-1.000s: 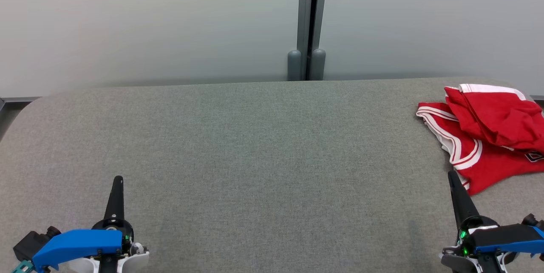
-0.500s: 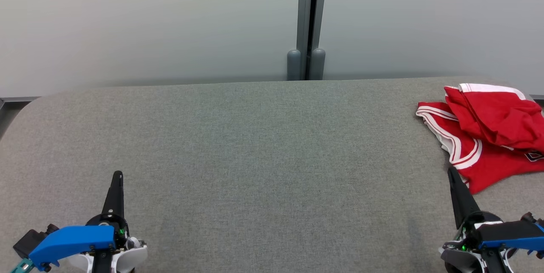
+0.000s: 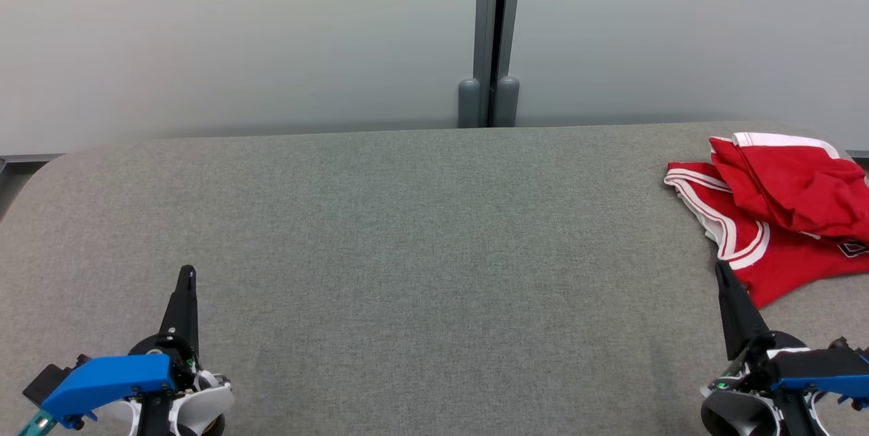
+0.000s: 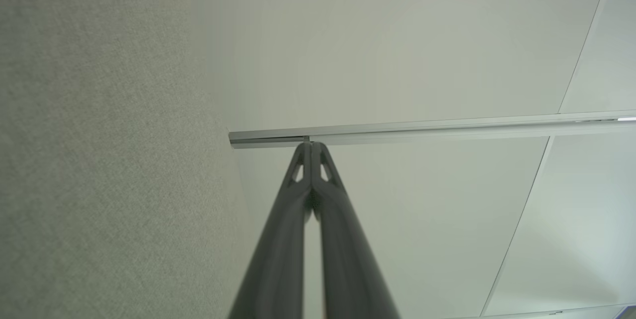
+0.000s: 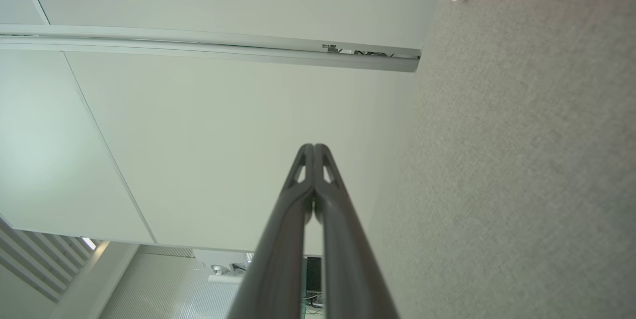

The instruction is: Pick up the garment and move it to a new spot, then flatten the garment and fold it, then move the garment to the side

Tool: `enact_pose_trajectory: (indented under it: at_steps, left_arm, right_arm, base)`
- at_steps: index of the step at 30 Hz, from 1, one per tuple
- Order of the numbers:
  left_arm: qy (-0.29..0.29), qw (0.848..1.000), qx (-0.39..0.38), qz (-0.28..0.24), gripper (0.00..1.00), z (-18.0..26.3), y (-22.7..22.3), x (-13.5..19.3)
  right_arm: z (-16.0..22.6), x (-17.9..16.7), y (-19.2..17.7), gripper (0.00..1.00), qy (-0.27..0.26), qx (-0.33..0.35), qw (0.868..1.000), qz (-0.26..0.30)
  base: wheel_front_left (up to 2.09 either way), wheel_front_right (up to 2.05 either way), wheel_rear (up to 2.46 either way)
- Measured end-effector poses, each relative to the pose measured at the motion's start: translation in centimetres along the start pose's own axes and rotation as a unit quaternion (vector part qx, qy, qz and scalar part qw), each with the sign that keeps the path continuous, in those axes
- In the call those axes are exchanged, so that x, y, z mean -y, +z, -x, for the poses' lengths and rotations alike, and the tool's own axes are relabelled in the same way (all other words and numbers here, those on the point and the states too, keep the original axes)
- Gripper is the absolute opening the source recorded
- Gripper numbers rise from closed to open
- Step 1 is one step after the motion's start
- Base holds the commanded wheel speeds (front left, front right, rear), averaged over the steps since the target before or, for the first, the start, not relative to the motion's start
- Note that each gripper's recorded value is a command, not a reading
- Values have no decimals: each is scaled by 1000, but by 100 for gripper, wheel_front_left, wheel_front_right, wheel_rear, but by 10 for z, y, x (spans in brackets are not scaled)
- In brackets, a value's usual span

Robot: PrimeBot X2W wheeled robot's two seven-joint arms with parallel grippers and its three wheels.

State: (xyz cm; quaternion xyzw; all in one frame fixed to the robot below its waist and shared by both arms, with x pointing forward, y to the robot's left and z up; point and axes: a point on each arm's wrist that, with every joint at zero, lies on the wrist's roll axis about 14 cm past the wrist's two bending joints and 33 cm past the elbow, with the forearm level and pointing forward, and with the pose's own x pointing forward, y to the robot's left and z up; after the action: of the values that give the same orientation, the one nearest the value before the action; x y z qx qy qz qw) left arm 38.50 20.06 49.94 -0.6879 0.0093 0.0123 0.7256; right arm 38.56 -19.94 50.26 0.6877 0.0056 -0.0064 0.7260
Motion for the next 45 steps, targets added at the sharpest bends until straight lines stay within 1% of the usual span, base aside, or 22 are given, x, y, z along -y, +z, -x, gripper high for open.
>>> enact_pose_trajectory:
  at_steps: [9, 45]
  left_arm:
    - [-8, 1000, -2, 28, 0, -3, 0, 4]
    - [-8, 1000, -2, 28, 0, -3, 0, 4]
  right_arm:
    - [-2, -1, 0, 0, 3, -1, 1000, -27]
    - [-2, -1, 1, 0, 3, 0, 1000, -28]
  base:
    - [0, 0, 0]
    - [0, 0, 0]
